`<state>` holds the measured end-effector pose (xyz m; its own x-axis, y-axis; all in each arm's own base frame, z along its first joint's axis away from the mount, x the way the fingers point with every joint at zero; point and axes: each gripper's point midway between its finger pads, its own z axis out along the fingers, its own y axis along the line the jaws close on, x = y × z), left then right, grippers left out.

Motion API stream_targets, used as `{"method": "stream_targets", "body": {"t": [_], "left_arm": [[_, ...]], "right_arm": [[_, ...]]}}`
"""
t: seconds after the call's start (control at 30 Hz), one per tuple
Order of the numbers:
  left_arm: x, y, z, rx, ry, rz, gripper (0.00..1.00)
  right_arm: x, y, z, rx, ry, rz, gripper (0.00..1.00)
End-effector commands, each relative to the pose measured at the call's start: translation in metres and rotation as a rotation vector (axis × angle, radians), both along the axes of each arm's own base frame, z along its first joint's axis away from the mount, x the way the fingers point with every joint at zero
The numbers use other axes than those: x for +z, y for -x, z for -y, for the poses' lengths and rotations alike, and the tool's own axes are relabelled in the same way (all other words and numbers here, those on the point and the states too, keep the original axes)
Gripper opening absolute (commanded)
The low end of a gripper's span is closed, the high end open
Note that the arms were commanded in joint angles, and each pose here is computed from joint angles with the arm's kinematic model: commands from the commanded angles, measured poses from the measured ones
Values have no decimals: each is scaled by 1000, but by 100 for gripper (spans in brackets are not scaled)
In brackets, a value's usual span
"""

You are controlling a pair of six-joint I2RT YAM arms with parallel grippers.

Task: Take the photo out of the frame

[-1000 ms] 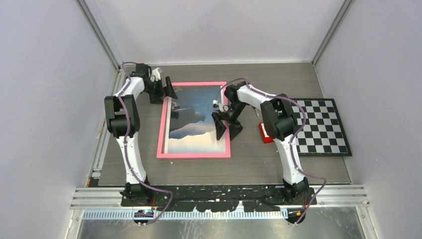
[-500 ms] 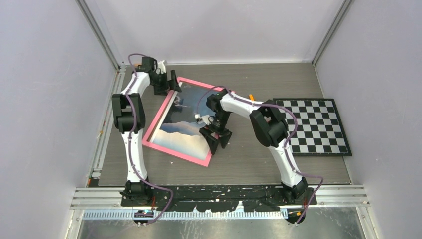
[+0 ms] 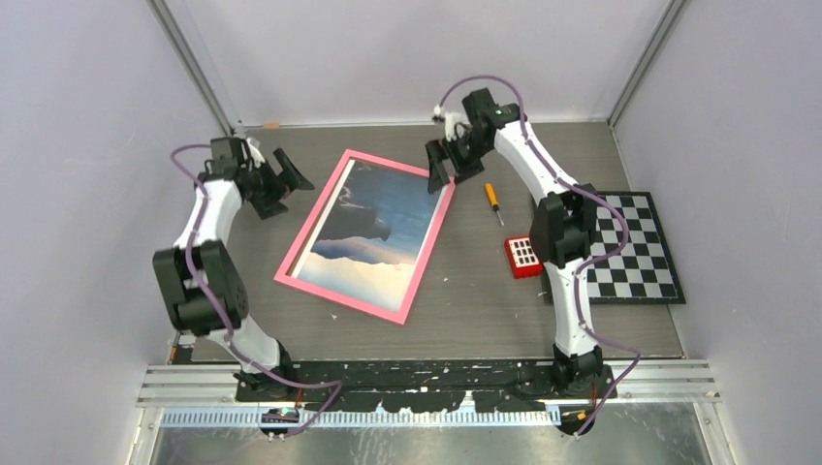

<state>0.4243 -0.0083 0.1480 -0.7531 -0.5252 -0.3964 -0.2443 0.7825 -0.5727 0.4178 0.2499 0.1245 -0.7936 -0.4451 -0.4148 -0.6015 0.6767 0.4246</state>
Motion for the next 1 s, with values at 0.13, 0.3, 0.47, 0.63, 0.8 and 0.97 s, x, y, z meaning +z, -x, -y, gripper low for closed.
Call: {"method": "stream_targets", "body": {"t": [0.13, 0.3, 0.47, 0.63, 0.8, 0.97], "left_arm": [[-6, 90, 21, 136, 66, -8, 100], [-28, 142, 29, 178, 78, -99, 100], [-64, 182, 29, 199, 47, -251, 100], [-76, 194, 32, 200, 61, -288, 100], [-94, 204, 24, 253, 19, -376, 100], [-114, 196, 20, 291, 16, -398, 100]], "right_arm": [[22, -133, -22, -264, -74, 375, 100], [15, -177, -24, -353, -104, 491, 100], [-11, -197, -32, -362, -130, 521, 100], [-50, -187, -43, -325, -147, 436, 100], [-71, -163, -53, -272, -173, 324, 100], [-86, -134, -54, -233, -175, 207, 100]]}}
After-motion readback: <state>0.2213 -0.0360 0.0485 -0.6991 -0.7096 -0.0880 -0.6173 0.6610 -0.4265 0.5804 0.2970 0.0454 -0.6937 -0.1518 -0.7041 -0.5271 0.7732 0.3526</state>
